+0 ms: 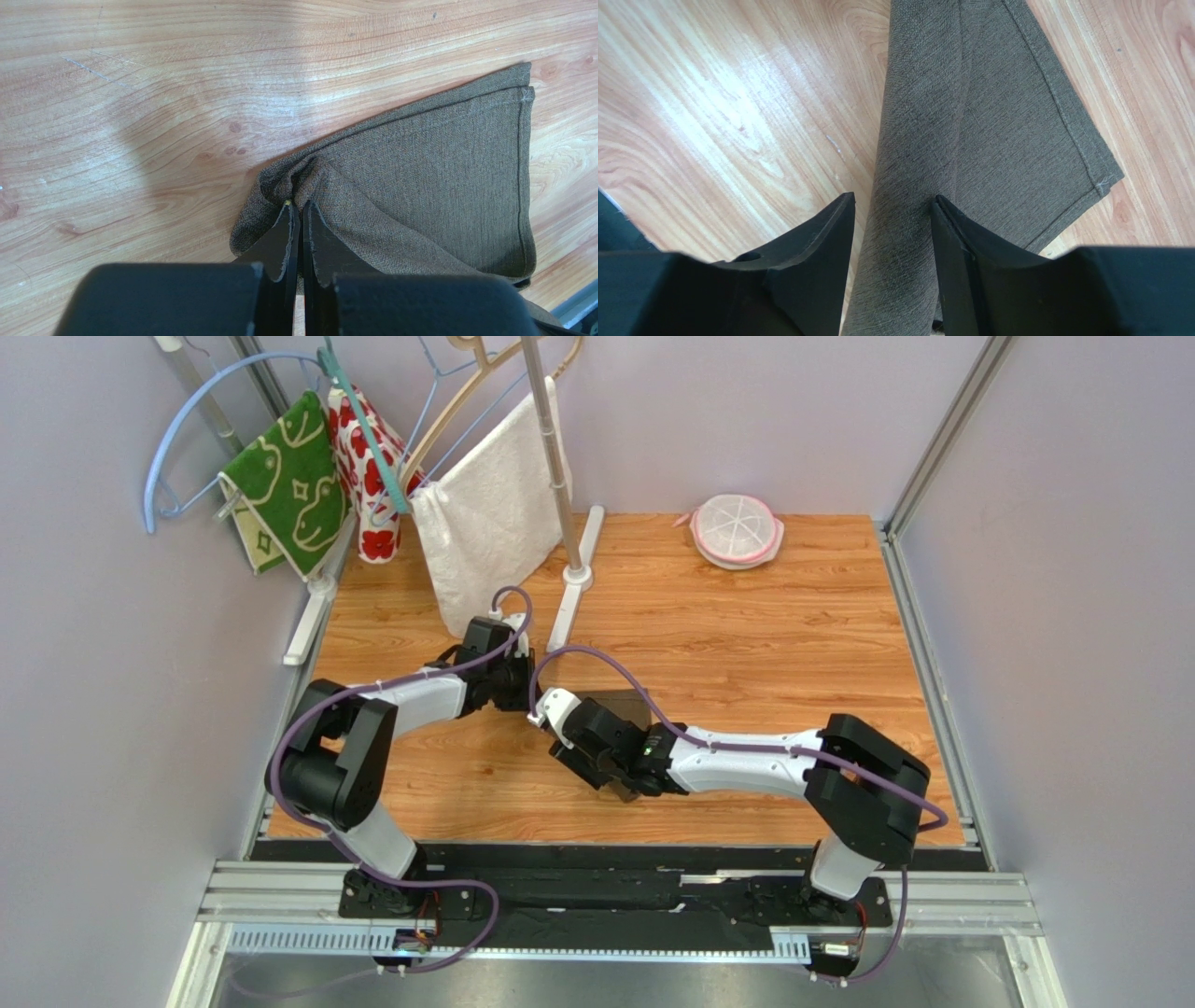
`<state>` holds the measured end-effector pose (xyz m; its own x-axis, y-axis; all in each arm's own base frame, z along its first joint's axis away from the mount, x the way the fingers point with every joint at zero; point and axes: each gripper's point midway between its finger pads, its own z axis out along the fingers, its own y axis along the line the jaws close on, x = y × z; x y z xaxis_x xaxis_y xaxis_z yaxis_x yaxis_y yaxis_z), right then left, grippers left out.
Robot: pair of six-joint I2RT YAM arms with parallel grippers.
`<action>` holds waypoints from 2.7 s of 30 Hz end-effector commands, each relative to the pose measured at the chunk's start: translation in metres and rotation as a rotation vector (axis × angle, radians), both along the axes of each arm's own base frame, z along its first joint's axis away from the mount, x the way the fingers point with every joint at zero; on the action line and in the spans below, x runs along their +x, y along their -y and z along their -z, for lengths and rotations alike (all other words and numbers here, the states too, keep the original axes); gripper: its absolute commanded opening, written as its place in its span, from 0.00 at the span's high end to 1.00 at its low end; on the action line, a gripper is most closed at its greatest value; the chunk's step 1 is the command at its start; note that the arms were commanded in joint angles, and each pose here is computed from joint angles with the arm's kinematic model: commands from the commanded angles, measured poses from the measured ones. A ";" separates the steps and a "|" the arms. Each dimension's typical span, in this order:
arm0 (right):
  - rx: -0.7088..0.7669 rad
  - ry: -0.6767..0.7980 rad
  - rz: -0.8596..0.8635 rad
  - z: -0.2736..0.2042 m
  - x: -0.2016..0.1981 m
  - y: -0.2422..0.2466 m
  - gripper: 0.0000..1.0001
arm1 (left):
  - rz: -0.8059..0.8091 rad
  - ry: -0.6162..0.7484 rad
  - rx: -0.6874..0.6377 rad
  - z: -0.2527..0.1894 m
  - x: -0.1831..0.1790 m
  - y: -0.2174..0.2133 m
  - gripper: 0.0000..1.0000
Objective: Fold the napkin, place the utensils inside, and roll it up
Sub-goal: Roll the napkin with the utensil
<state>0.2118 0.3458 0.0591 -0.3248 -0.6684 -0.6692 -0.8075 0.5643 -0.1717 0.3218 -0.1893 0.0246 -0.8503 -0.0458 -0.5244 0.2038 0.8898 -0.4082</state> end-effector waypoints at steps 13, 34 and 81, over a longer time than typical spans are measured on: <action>0.025 -0.068 0.064 0.033 0.015 -0.002 0.63 | 0.031 -0.057 0.036 0.010 -0.011 -0.004 1.00; 0.260 -0.582 0.127 0.080 -0.020 0.031 0.82 | -0.125 0.223 0.034 -0.076 -0.004 -0.033 0.40; 0.308 -0.410 0.164 -0.028 0.035 0.034 0.47 | 0.010 0.046 -0.051 0.000 -0.003 0.004 1.00</action>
<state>0.2329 0.3173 0.0583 -0.7961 -0.3054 -0.5225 -0.5928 0.5676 0.5714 0.3245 -0.1975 0.0355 -0.7874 -0.1009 -0.6081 0.2510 0.8485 -0.4658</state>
